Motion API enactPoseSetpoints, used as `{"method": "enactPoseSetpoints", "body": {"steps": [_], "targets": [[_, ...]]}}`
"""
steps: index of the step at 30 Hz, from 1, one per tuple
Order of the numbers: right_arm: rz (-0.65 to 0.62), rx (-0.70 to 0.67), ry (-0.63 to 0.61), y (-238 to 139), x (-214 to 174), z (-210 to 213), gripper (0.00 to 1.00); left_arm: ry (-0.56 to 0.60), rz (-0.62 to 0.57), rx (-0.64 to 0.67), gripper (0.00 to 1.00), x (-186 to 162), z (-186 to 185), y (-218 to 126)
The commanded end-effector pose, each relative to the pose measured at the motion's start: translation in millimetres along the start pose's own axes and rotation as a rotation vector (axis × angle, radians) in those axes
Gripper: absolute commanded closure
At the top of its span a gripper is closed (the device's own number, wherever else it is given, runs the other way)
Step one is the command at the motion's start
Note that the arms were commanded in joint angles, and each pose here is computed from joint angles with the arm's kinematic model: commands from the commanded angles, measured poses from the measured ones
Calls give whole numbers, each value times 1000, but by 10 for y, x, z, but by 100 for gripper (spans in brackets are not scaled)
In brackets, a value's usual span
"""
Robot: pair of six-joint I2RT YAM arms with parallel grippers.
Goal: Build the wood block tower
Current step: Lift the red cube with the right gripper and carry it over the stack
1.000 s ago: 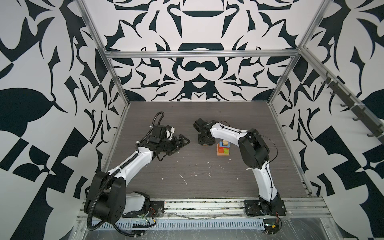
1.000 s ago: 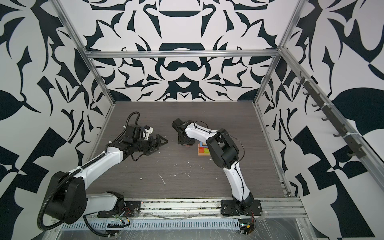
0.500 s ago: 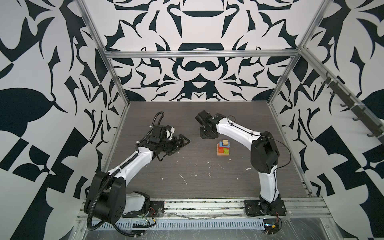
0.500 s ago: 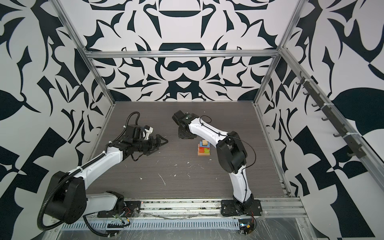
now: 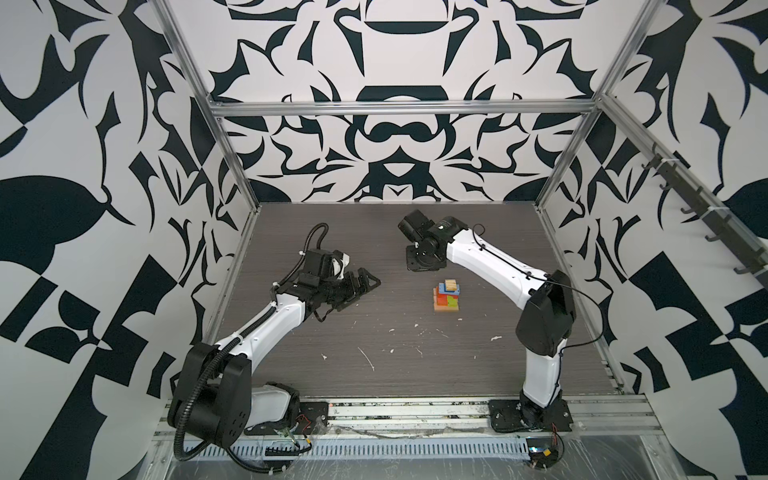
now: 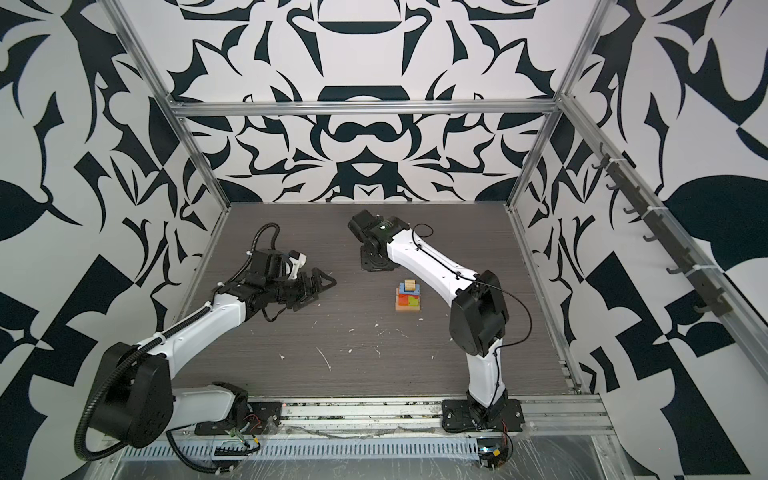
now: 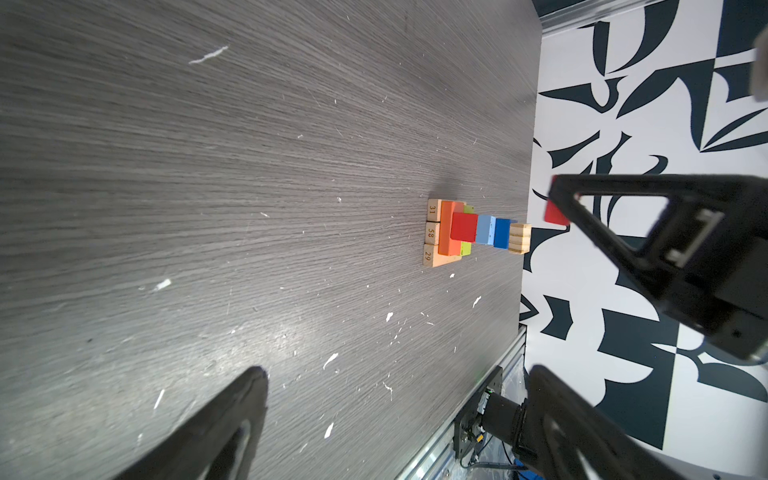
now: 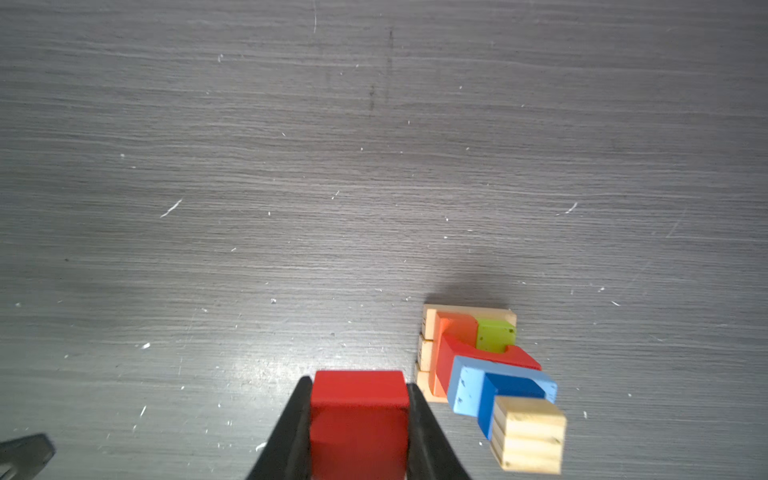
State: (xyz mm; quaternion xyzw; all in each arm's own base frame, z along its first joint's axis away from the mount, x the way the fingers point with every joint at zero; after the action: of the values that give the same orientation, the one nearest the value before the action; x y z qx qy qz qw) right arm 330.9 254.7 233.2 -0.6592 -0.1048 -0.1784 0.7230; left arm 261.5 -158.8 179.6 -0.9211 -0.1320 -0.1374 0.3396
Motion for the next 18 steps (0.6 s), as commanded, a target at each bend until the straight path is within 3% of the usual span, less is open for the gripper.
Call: {"method": "enactPoseSetpoints", "body": {"steps": [1,18], "targets": [[-29,-10,-20,-260,-19,-130,77,11,-6,-28,0,39,-60,-16],[-29,-19,12,-469,-184,-481,76,20,-7,-44,0,119,-114,5]]}}
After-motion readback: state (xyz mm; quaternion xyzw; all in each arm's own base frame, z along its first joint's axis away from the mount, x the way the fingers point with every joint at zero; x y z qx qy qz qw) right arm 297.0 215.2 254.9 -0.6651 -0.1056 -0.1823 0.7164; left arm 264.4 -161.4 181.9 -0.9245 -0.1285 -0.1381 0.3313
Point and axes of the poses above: each gripper's point midway between its finger pads, its own y axis out along the fingers, its own z axis along the line the jaws close on, x = y × z, the point moved 7 cm from there along -y, back along the fingers, and after that the axes turned 9 degrees about y, right-handed, at the moved point
